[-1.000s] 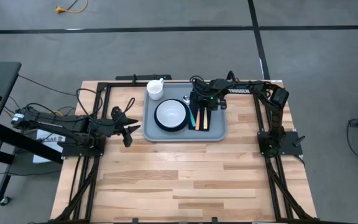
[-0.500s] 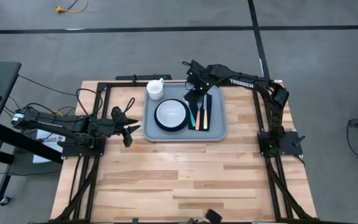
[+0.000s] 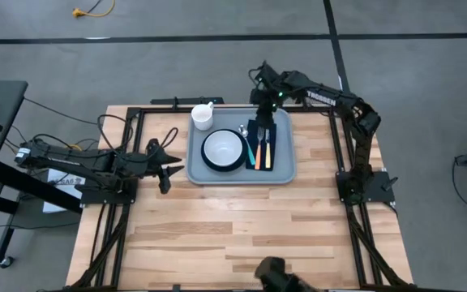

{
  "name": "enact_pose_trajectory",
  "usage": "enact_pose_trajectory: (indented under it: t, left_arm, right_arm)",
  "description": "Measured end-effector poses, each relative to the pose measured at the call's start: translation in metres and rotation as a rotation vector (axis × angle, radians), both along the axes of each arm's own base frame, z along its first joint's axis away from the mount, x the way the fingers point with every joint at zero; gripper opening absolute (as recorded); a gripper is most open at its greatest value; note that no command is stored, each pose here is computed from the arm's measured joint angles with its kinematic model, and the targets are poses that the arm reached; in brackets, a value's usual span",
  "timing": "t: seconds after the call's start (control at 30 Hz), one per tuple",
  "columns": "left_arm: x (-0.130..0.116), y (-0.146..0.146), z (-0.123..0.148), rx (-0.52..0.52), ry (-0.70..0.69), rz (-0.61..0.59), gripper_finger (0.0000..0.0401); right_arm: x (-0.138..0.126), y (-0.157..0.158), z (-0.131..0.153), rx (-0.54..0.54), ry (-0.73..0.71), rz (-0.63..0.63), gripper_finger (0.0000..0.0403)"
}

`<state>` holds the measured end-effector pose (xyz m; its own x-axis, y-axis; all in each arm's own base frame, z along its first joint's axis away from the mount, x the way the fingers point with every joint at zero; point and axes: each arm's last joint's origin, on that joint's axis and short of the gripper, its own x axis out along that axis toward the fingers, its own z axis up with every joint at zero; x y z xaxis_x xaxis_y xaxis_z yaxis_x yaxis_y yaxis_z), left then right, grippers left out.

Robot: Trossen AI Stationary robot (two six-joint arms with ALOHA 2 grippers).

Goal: Set up tray
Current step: Adjust the blue spoon on top of the blue napkin on the gray tray

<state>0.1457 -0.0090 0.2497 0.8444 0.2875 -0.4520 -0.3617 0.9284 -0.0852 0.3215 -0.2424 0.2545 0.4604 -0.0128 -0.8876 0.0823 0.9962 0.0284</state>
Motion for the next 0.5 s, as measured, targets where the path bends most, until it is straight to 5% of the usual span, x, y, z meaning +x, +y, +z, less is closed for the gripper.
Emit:
enact_pose_trajectory:
  t: [0.23, 0.5]
  left_arm:
    - [-0.001, 0.013, 0.032, 0.124, -0.054, 0.111, 0.0114]
    - [-0.007, 0.049, 0.040, 0.145, -0.024, 0.249, 0.0114]
  right_arm:
    - [-0.023, -0.029, 0.000, 0.086, -0.034, -0.183, 0.0118]
    - [-0.018, -0.027, 0.001, 0.046, -0.055, -0.146, 0.0118]
